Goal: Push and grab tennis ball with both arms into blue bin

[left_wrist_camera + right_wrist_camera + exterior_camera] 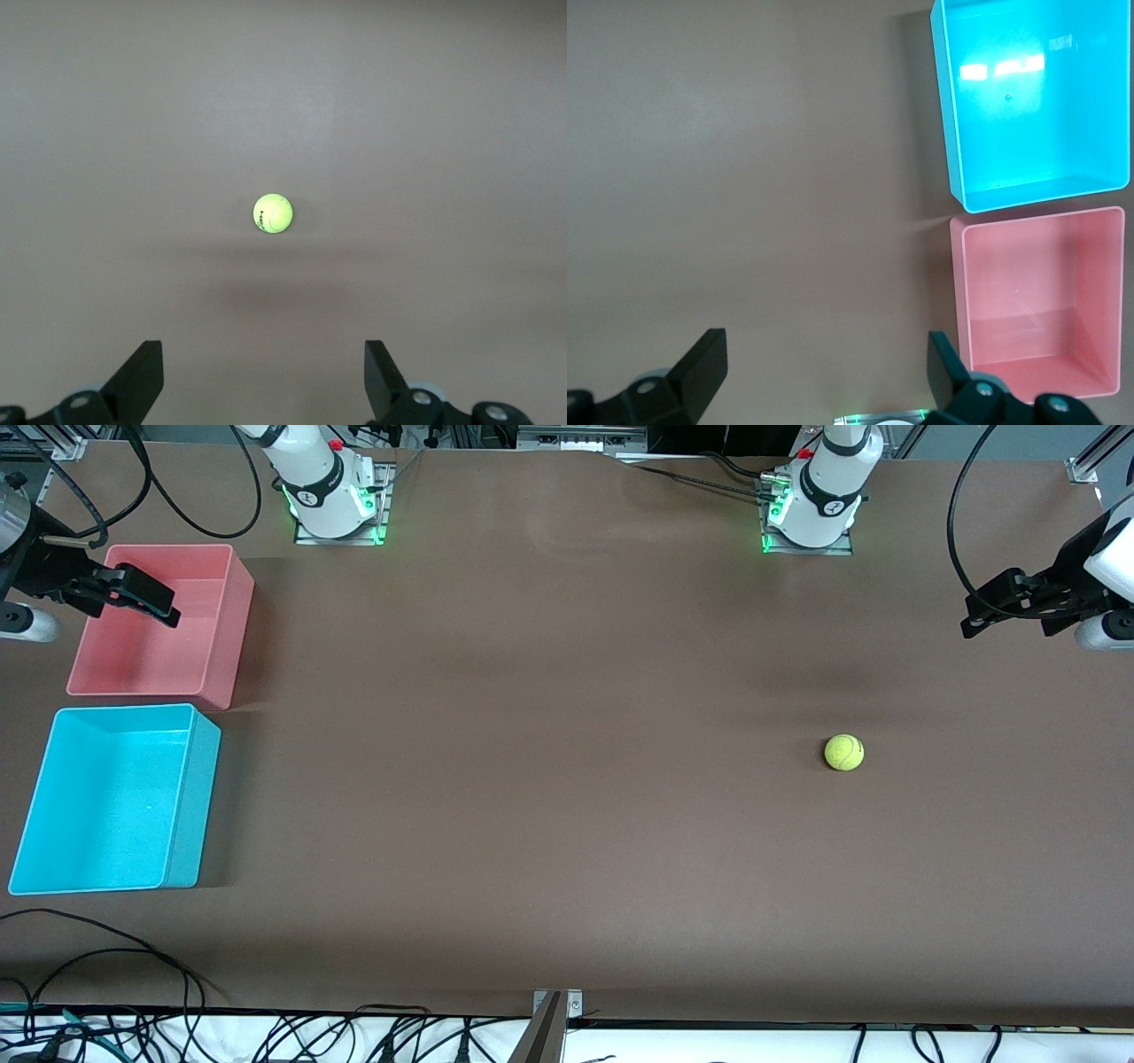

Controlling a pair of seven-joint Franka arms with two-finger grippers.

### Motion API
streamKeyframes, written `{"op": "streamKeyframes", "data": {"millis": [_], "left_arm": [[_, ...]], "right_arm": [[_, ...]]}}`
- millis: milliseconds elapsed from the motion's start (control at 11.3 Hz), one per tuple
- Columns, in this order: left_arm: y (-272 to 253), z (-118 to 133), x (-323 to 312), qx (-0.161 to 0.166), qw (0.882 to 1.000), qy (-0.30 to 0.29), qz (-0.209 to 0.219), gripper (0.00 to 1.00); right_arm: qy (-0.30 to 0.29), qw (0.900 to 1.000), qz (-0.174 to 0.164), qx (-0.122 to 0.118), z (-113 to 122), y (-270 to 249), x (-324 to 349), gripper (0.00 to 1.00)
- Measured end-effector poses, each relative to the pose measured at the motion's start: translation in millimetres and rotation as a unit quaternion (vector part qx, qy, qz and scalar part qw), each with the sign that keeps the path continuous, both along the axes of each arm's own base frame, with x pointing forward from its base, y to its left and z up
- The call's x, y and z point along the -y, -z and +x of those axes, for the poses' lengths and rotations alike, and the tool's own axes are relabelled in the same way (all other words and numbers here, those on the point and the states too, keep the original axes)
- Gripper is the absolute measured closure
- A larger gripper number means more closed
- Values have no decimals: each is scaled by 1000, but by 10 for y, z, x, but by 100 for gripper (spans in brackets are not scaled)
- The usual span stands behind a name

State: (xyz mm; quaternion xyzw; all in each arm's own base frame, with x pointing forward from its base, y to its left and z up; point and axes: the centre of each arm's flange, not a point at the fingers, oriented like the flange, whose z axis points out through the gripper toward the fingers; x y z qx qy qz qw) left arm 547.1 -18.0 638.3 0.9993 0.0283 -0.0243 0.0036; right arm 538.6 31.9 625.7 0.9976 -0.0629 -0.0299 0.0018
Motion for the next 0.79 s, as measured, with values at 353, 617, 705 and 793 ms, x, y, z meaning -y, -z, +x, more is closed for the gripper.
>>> {"op": "streamKeyframes", "data": {"millis": [353, 617, 705, 793], "left_arm": [[0, 0, 0, 0, 1000, 0, 0, 0], [1, 0, 0, 0, 1000, 0, 0, 0], [1, 0, 0, 0, 1000, 0, 0, 0], [1, 0, 0, 0, 1000, 0, 0, 0]], "right_arm": [[0, 1000, 0, -6, -20, 3, 7, 0], [-4, 1000, -1, -14, -40, 15, -24, 0], [-4, 1000, -1, -16, -45, 18, -25, 0], [-4, 1000, -1, -17, -46, 19, -25, 0]]}}
